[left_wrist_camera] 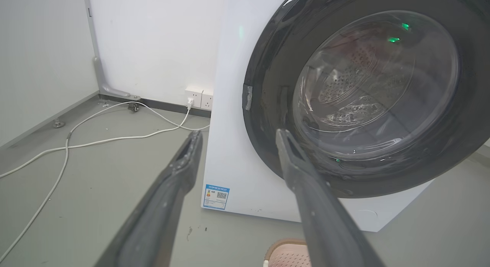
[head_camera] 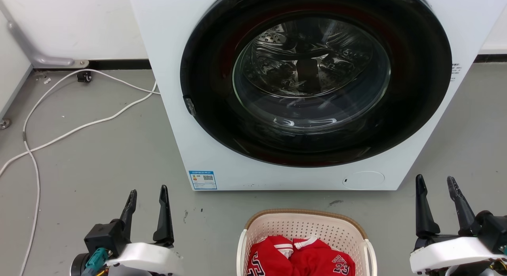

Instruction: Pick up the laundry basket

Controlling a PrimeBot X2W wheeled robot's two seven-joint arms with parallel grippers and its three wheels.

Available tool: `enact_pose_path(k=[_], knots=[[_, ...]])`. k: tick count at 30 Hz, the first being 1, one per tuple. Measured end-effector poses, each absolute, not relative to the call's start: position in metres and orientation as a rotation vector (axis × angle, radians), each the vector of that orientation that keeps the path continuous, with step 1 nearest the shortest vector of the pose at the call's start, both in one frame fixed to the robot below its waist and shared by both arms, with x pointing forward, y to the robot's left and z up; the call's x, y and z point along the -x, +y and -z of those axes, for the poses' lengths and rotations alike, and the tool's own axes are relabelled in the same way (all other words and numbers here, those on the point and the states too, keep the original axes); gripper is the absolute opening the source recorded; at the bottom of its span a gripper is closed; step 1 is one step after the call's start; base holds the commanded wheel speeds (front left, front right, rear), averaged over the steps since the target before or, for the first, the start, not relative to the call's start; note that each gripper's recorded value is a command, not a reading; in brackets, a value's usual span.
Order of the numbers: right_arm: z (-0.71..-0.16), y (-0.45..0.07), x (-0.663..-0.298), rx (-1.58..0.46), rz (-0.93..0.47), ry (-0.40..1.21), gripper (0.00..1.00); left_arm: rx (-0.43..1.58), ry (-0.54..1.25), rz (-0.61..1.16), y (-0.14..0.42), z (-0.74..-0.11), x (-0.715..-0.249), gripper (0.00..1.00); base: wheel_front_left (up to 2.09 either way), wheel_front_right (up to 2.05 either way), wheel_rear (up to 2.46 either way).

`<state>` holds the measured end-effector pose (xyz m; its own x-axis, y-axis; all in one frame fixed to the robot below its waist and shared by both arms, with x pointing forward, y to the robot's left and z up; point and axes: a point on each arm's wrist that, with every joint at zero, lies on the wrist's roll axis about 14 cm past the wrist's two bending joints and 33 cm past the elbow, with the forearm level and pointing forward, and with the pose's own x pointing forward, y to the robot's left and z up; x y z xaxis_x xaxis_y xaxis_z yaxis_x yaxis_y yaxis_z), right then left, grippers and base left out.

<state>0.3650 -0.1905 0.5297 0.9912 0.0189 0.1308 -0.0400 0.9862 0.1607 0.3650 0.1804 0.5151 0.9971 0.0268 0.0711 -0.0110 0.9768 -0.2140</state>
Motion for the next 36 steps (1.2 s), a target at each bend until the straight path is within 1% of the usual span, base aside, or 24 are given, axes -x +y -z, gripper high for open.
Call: enact_pose_path(k=[27,36], knots=[[-0.5311,-0.1837,-0.3616,0.026,-0.063,-0.154,1.0,0.029,-0.107,-0.002,0.1791,-0.5163,-0.3588,1.0,0.0,0.0,0.0],[-0.5312,-0.183,-0.361,0.054,-0.067,-0.158,1.0,0.009,-0.107,0.002,0.1784,-0.5142,-0.3573,1.0,0.0,0.0,0.0]])
